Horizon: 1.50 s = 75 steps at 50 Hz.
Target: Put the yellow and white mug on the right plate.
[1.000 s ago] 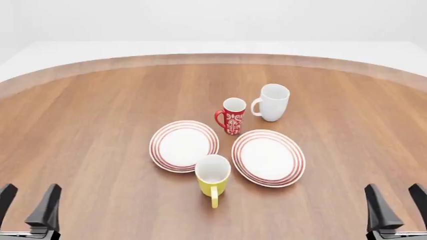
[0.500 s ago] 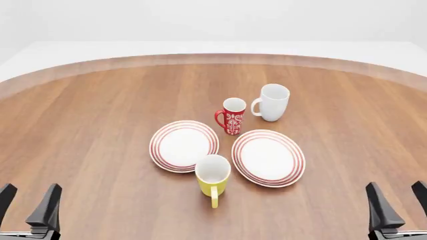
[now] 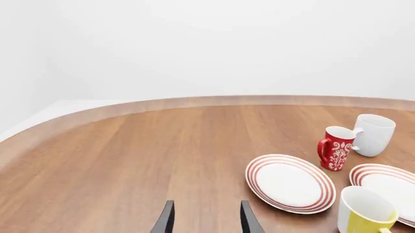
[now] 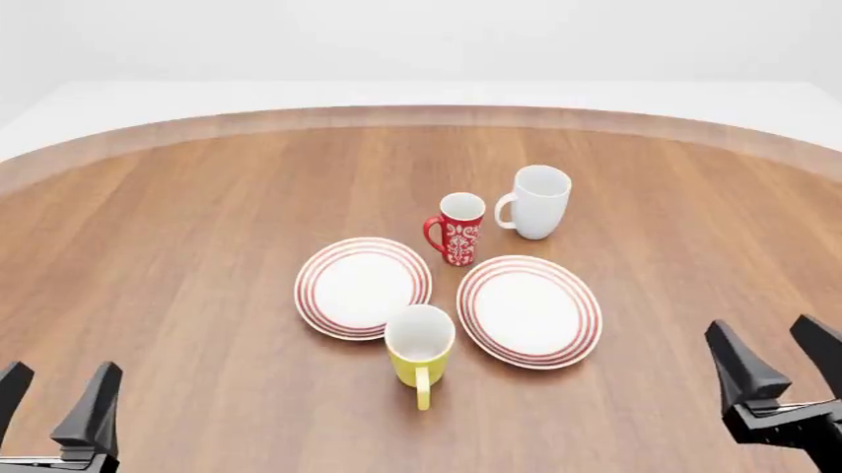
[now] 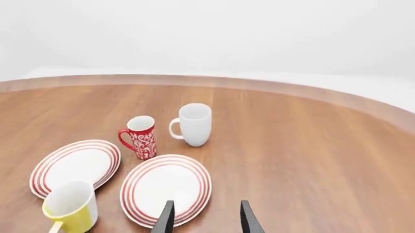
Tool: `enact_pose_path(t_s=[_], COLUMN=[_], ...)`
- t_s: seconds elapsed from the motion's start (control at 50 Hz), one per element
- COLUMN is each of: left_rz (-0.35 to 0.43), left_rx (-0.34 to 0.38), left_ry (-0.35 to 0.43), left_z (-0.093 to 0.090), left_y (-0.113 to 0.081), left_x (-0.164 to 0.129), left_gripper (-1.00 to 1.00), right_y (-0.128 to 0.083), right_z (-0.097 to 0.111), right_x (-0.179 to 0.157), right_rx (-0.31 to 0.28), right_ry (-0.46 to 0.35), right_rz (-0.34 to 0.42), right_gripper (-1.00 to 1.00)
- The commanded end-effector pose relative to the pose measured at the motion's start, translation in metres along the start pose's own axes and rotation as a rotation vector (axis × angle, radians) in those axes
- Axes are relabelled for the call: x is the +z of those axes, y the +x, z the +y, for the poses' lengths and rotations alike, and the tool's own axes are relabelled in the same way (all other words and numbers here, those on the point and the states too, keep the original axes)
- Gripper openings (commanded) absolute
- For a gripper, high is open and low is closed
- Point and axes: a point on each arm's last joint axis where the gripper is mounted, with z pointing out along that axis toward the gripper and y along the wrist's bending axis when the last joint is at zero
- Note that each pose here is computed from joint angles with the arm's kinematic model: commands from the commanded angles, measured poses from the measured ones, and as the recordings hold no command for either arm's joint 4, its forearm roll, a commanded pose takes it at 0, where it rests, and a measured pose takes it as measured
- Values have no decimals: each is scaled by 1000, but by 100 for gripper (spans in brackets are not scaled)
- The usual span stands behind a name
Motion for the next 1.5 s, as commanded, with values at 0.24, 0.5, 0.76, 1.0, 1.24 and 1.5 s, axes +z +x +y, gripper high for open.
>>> enact_pose_path(t_s=[0.24, 0.5, 0.76, 1.0, 1.24, 1.5], left_rz=[0, 0, 0, 0, 0, 0], left_rx=[0, 0, 0, 0, 0, 0], left_ry=[0, 0, 0, 0, 0, 0], left_z=[0, 0, 0, 0, 0, 0], left_y=[0, 0, 0, 0, 0, 0], left_x=[0, 0, 0, 0, 0, 0], left_gripper=[100, 100, 100, 100, 100, 100], right_y=[-43, -63, -74, -84, -93, -92], right_z=[18, 33, 46, 60, 77, 92], right_x=[23, 34, 44, 58, 66, 67], right_rx=[11, 12, 42, 36, 34, 33], right_ry=[-164, -258, -314, -361, -423, -490], right_rz=[192, 294, 367, 424, 450, 463], right_gripper=[100, 100, 100, 100, 100, 100])
